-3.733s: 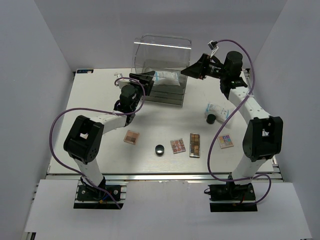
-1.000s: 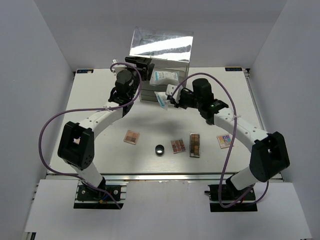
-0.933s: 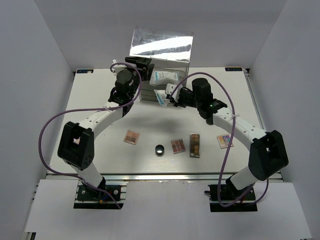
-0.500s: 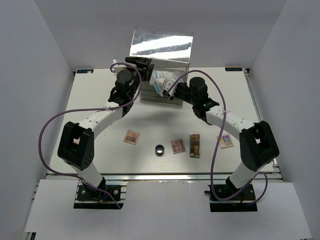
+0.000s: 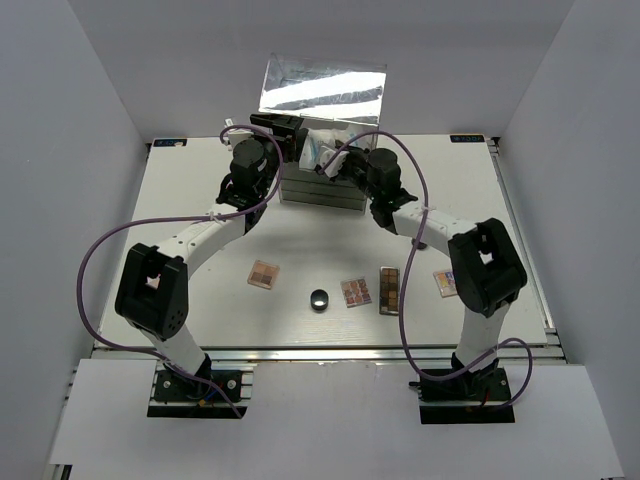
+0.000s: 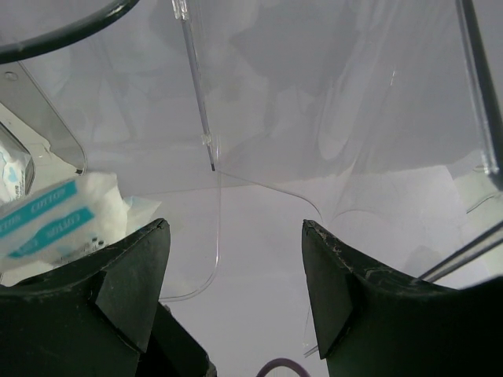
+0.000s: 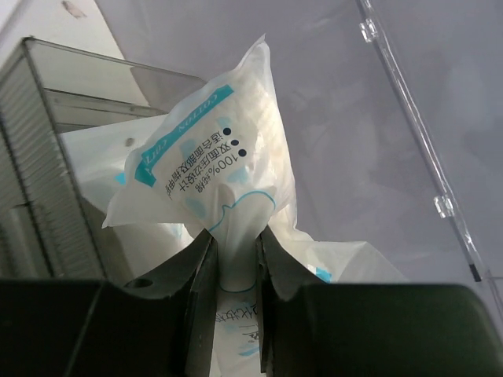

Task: Organize the makeup

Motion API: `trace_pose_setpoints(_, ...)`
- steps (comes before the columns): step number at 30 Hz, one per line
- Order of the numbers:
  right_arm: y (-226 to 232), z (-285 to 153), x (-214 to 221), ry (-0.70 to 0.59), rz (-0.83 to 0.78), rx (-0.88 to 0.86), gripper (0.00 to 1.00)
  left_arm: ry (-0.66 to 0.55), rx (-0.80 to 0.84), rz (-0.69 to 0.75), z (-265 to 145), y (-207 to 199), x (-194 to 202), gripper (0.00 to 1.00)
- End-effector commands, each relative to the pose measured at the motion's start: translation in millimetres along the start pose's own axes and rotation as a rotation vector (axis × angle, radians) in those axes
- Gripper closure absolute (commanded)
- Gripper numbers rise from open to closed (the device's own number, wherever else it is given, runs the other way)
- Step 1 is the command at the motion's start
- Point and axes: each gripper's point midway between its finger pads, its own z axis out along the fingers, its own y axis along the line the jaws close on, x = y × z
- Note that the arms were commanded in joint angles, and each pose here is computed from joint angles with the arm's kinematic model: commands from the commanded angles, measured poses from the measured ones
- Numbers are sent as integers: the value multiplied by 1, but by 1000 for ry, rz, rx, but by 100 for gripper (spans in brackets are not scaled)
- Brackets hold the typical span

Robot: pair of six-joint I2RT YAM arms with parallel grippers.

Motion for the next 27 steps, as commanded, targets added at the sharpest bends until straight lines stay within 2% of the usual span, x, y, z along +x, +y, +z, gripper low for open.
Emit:
trace_pose_setpoints(1,-39,12,-18,-37,-73,125,91,-18,116,-3,-10,-55,-9,23)
trace_pose_setpoints(2,-36,14,-14,-24,-74,117,64,-20,116,-4,-10,-55,-10,23)
trace_pose_setpoints(4,-31,18,-9,-10,-77,103,49,-21,115,-3,-9,-54,-11,23)
trace_pose_setpoints(5,-30,19,-7,-9,-78,101,37,-21,115,-3,-10,-54,-11,23)
trace_pose_setpoints(8,-30,16,-13,-20,-60,87,25,-25,117,-2,-10,-55,-12,23)
trace_pose_setpoints(13,-35,-4,-35,-71,0,53,25,-23,118,-5,-11,-55,-12,23)
trace_pose_setpoints(15,-26,-23,-49,-115,15,-26,29,-21,115,-4,-12,-53,-12,23)
trace_pose_setpoints(16,-17,-30,-60,-168,16,-87,34,-21,113,-4,-12,-53,-12,23)
trace_pose_setpoints(18,-5,-57,-65,-193,20,-204,45,-22,113,-4,-13,-53,-13,23)
trace_pose_setpoints(19,5,-69,-79,-264,23,-292,55,-22,109,-3,-13,-50,-13,23)
trace_pose_setpoints(20,-2,-83,-85,-282,17,-315,81,-24,110,-1,-14,-51,-14,23)
trace_pose_setpoints(21,9,-91,-81,-262,27,-374,93,-25,107,-1,-15,-50,-15,23)
trace_pose_setpoints(22,7,-96,-84,-260,28,-377,100,-27,105,0,-15,-49,-15,23)
trace_pose_setpoints(27,-44,-91,-81,-156,35,-180,100,-14,84,-4,-17,-35,-13,23)
